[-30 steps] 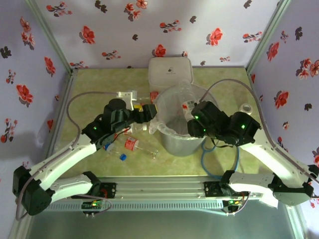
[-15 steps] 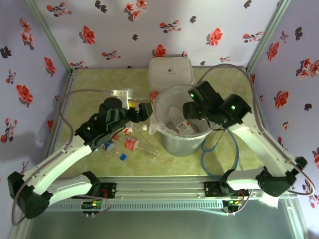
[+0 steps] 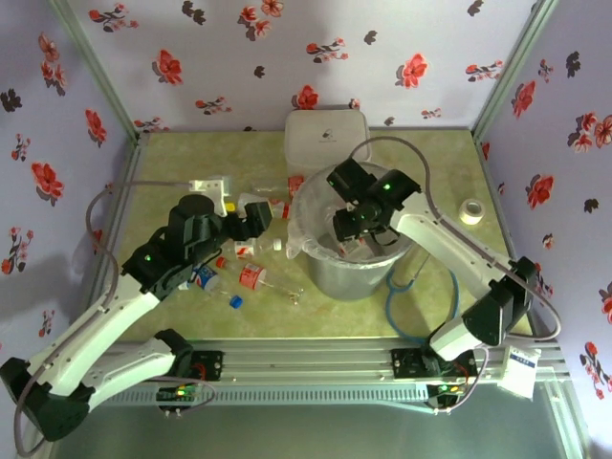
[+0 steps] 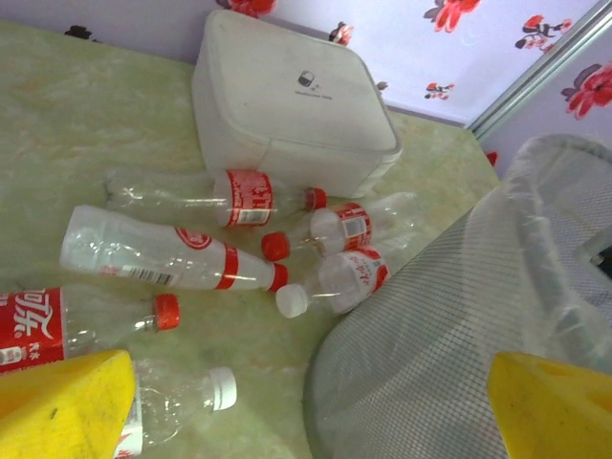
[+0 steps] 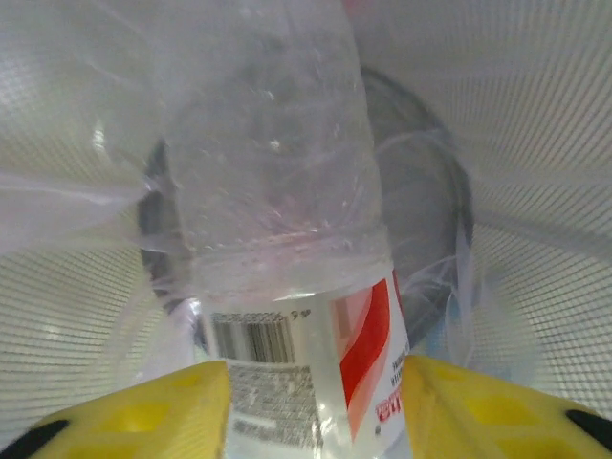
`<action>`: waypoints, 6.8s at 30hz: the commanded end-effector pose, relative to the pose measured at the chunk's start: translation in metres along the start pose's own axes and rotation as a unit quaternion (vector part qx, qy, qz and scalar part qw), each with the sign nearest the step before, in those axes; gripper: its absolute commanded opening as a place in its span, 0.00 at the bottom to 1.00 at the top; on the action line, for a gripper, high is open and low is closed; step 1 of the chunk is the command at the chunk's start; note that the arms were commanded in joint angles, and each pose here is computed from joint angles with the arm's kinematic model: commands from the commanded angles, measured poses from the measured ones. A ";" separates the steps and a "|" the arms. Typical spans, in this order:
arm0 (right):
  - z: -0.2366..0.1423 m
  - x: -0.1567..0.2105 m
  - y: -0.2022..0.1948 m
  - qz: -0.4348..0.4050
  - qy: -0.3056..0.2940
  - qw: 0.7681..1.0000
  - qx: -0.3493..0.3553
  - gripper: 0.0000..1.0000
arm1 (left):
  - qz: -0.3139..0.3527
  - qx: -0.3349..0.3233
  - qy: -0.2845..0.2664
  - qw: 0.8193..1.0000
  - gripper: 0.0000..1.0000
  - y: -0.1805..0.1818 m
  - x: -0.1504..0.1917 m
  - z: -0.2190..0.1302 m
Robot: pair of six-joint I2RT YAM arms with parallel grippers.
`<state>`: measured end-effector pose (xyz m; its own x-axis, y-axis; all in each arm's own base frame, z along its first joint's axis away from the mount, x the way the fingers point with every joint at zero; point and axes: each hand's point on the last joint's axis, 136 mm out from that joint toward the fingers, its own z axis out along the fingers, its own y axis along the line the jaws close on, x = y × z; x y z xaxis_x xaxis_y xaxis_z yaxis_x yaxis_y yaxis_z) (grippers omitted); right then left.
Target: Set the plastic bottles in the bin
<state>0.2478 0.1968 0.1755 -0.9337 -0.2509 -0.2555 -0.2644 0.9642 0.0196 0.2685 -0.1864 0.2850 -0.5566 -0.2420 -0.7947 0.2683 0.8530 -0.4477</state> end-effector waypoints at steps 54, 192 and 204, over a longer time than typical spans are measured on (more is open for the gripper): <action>-0.142 -0.060 -0.014 0.035 -0.264 0.929 -0.259 0.79 | -0.219 -0.325 0.174 0.903 0.72 0.174 0.178 -0.017; 0.052 -0.026 0.045 0.134 -0.054 0.975 -0.171 0.36 | -0.151 -0.153 0.132 0.968 0.68 0.083 0.061 -0.028; -0.076 -0.041 0.052 0.070 -0.198 0.939 -0.274 0.36 | -0.155 -0.117 0.122 0.973 0.68 0.069 0.049 -0.012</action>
<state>0.2652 0.2502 0.2383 -0.8583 0.0573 -0.5100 -0.2638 0.8032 0.5342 0.2440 -0.1284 0.2133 -0.7669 -0.4166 -0.4881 -0.1483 0.8551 -0.4968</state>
